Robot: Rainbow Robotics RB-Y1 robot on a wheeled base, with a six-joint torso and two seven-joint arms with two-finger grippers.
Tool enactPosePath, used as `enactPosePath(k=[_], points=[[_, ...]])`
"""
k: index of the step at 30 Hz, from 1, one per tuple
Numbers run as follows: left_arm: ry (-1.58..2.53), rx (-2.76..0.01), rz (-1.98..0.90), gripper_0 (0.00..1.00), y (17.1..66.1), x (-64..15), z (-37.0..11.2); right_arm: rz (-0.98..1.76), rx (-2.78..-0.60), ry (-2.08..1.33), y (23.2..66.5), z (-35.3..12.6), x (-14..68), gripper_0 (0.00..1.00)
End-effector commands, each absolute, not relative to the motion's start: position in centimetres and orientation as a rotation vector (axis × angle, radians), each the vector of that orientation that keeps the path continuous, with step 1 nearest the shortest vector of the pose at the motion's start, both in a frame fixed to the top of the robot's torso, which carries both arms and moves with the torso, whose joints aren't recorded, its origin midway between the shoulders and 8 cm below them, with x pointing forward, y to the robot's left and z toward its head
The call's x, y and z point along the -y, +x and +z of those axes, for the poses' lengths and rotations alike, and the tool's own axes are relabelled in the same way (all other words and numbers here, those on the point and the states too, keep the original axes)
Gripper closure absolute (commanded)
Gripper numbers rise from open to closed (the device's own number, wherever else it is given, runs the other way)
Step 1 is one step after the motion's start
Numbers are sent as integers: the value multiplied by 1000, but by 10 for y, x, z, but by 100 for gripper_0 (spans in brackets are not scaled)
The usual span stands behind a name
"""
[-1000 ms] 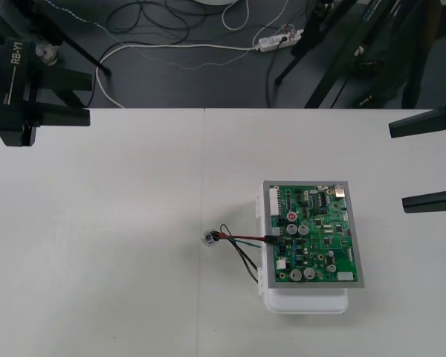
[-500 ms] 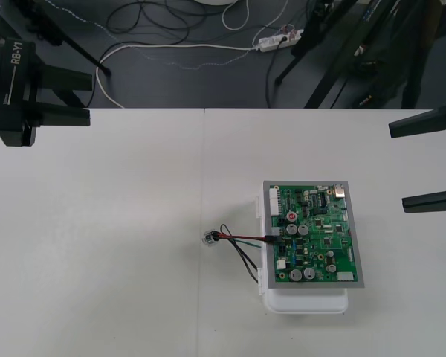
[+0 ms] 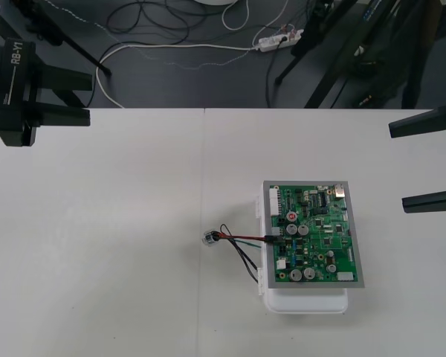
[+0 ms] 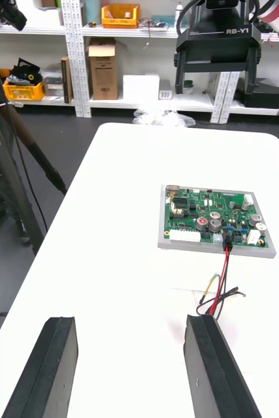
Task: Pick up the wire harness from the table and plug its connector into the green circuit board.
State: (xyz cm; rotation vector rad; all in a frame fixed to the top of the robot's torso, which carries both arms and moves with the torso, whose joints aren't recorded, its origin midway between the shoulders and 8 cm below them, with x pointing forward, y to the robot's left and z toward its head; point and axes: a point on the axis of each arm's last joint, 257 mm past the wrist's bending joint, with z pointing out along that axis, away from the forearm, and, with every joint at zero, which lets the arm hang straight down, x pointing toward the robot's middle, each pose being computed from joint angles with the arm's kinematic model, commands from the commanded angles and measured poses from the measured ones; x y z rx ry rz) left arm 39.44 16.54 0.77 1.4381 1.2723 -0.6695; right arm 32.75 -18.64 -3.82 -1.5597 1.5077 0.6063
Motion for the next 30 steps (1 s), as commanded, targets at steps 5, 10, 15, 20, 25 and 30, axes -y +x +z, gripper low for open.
enactPosePath(k=[5, 10, 15, 20, 25, 30], points=[[1535, -1214, -607, 52, 385, -162, 21, 583, -1510, -1546, 326, -33, 189, 0], [1535, -1214, -607, 53, 385, -162, 21, 583, -1510, -1546, 326, -33, 189, 0], [1535, -1214, -607, 52, 385, -162, 21, 583, -1510, -1546, 326, -33, 189, 0], [1535, -1214, -607, 52, 385, -162, 21, 583, -1510, -1546, 326, -33, 189, 0], [1535, -1214, -607, 52, 385, -162, 21, 583, -1510, -1546, 326, -33, 189, 0], [1535, -1214, -607, 52, 385, -162, 21, 583, -1510, -1546, 326, -33, 189, 0]])
